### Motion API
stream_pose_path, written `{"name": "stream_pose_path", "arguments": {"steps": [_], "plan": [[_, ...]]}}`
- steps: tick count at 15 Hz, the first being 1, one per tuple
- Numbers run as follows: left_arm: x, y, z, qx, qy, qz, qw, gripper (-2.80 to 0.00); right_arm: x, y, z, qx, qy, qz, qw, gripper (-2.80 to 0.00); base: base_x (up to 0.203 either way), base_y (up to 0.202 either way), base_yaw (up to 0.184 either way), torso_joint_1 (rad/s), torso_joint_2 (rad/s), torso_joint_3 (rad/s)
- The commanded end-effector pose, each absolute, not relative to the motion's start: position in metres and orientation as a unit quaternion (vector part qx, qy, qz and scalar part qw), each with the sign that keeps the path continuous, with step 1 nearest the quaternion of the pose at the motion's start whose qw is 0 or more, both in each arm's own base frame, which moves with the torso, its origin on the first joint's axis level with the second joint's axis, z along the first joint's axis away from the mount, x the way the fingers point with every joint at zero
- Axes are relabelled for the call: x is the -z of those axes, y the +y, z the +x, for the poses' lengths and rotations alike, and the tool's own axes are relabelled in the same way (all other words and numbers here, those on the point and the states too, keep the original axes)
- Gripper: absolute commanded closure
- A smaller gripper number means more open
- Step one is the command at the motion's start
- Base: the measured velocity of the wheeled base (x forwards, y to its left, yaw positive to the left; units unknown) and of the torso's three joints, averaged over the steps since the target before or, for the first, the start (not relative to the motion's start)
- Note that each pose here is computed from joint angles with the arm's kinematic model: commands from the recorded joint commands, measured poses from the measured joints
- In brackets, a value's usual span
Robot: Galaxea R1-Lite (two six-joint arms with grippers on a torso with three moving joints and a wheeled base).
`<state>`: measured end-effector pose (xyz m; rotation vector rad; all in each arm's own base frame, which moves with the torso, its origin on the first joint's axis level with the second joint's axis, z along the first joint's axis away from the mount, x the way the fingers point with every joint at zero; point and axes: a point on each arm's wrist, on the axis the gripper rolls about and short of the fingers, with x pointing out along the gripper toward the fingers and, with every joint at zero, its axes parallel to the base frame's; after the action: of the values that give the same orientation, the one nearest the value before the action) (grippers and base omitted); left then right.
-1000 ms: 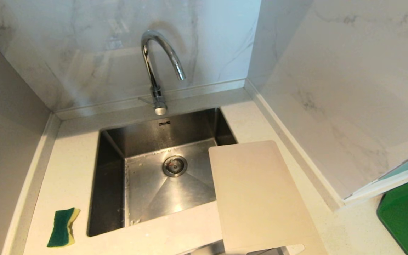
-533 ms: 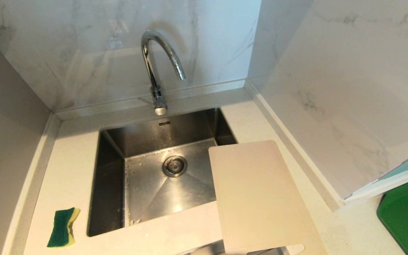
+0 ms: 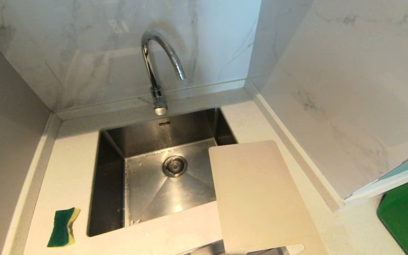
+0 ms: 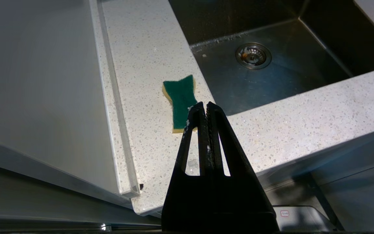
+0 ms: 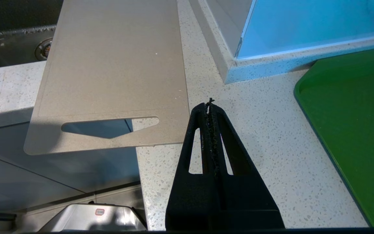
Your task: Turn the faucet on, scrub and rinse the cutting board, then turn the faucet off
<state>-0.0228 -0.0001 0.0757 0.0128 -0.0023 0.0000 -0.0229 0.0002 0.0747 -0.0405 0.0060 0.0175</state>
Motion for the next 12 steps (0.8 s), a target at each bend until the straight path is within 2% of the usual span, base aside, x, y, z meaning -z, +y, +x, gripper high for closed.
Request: {"name": "stream_pose_path", "arguments": {"steps": [1,12], "plan": [[-0.0748,-0.0001,-0.0227,0.0,0.0,0.006,1.0,0.0,-0.0743,0.0002,-0.0227,-0.009,0.004,-0.021,1.0,0.0,0.0,0.0,0.0,0.0,0.0,0.0],[-0.075,-0.0001,-0.0227,0.0,-0.001,0.006,1.0,0.0,-0.0743,0.0002,-0.0227,-0.009,0.004,-0.021,1.0,0.0,0.0,0.0,0.0,0.0,0.0,0.0]]}}
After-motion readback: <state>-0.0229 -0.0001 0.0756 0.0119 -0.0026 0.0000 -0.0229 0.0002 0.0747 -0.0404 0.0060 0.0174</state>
